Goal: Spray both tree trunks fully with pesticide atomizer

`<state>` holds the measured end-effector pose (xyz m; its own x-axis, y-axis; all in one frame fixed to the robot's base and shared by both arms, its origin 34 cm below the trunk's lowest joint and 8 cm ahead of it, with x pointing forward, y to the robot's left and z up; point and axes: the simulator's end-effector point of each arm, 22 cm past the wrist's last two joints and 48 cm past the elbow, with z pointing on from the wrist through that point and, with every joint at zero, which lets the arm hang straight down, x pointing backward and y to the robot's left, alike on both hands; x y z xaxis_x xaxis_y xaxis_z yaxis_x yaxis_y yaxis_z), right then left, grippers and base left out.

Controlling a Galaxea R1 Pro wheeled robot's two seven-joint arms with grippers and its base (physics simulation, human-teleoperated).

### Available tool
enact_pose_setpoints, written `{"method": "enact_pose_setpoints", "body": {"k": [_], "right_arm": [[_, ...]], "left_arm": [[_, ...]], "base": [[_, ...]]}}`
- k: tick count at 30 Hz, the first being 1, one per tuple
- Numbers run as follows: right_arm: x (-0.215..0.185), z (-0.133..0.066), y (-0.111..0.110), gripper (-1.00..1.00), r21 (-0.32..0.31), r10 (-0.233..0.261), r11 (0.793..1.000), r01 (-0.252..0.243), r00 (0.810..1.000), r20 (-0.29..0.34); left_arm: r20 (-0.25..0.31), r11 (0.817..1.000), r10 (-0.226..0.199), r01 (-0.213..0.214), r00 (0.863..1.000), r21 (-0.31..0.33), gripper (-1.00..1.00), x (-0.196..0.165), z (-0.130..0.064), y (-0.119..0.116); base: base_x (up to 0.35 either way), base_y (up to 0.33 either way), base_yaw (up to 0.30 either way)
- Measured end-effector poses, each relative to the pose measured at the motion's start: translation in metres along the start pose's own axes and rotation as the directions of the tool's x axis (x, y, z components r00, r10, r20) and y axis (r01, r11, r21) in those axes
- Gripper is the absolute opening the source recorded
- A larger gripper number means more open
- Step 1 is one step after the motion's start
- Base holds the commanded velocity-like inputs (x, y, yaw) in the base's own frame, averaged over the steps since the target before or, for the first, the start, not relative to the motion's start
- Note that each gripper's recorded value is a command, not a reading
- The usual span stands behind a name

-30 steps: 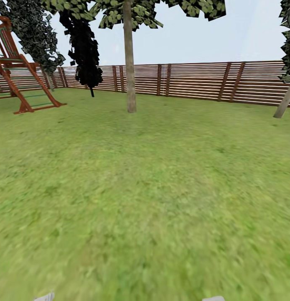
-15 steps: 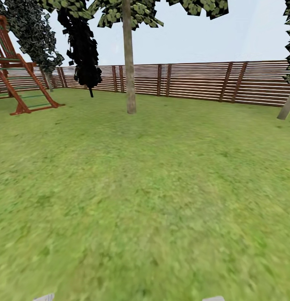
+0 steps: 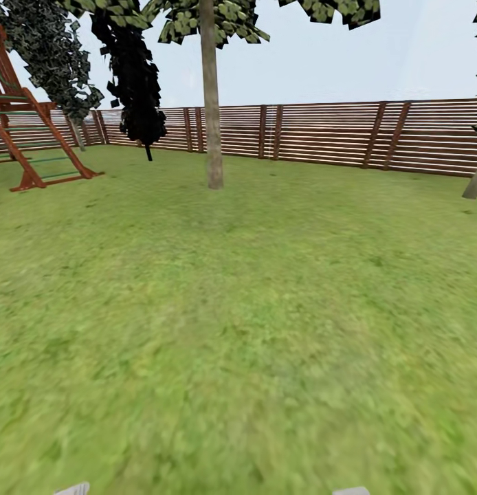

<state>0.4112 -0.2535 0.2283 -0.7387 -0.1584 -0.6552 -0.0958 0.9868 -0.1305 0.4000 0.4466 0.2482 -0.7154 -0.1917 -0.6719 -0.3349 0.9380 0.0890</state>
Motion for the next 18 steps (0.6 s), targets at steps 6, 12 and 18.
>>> {"method": "enact_pose_setpoints", "body": {"k": [6, 12, 18], "right_arm": [[0.0000, 0.0000, -0.0001, 1.00, 0.000, 0.000, 1.000, 0.000, 1.000, 0.000], [0.0000, 0.0000, -0.0001, 1.00, 0.001, 0.000, 1.000, 0.000, 1.000, 0.000], [0.0000, 0.0000, -0.0001, 1.00, 0.000, 0.000, 1.000, 0.000, 1.000, 0.000]], "left_arm": [[0.000, 1.000, 0.000, 0.000, 1.000, 0.000, -1.00, 0.0001, 0.0000, 0.0000], [0.000, 1.000, -0.001, 0.001, 1.000, -0.001, -1.00, -0.0002, 0.0000, 0.0002], [0.000, 1.000, -0.001, 0.001, 1.000, -0.001, -1.00, -0.0002, 0.0000, 0.0002]], "base": [[0.338, 0.000, 0.000], [0.338, 0.000, 0.000], [0.338, 0.000, 0.000]]}}
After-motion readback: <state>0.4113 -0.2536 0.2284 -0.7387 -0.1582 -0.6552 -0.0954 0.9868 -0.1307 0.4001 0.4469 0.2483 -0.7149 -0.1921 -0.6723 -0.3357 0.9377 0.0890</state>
